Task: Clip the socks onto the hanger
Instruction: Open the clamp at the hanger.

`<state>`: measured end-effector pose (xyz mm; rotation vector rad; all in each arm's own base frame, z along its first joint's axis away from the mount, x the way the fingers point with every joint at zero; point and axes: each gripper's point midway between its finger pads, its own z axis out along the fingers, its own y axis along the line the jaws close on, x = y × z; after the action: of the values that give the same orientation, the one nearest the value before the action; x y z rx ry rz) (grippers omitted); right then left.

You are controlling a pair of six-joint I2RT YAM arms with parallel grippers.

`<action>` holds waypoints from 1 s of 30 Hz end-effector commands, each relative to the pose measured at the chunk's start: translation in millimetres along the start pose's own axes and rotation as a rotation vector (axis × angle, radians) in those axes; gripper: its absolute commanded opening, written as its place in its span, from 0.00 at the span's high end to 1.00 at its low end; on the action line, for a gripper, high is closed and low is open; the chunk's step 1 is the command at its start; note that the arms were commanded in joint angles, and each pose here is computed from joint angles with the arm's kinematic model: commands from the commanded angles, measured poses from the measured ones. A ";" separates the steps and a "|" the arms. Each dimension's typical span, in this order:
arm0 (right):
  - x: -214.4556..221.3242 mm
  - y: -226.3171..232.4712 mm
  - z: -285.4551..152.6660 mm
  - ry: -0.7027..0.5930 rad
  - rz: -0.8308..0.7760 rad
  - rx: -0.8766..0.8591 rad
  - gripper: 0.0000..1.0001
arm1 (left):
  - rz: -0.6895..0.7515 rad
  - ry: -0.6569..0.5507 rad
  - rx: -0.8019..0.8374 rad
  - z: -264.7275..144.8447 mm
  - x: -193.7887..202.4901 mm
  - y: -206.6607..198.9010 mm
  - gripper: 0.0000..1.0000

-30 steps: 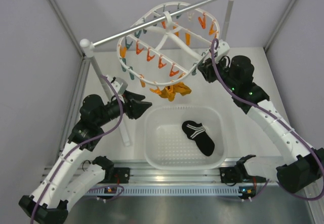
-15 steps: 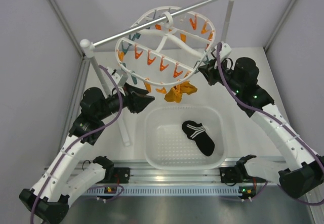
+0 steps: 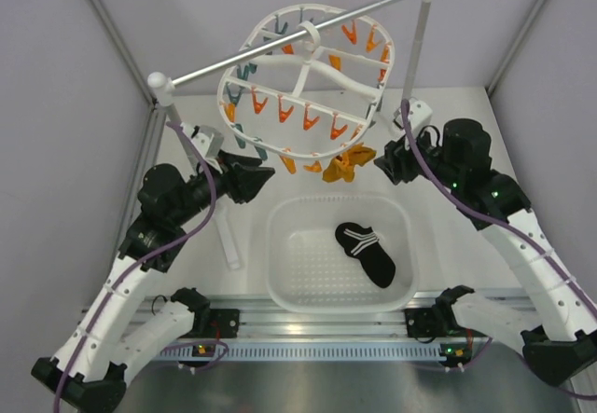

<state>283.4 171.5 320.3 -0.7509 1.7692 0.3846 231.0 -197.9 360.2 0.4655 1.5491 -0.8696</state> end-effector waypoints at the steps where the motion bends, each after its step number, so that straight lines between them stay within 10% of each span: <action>1: -20.6 21.9 -28.0 -0.045 -0.003 -0.098 0.50 | 0.030 -0.029 -0.056 -1.5 -12.7 8.2 0.50; 8: -20.4 52.7 -21.7 -0.084 0.091 -0.245 0.41 | 0.048 -0.043 0.021 19.2 -6.0 6.7 0.49; 21: -39.6 92.1 -36.5 -0.219 -0.030 -0.352 0.65 | 0.021 -0.055 0.113 36.3 -9.4 -7.1 0.50; 30: -50.4 117.1 -6.0 -0.332 -0.098 -0.318 0.62 | -0.006 -0.034 0.105 37.4 -5.7 -6.4 0.49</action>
<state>190.1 260.9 334.6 -1.0176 1.4782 0.7624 254.0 -226.0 348.9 0.5149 1.5489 -0.9419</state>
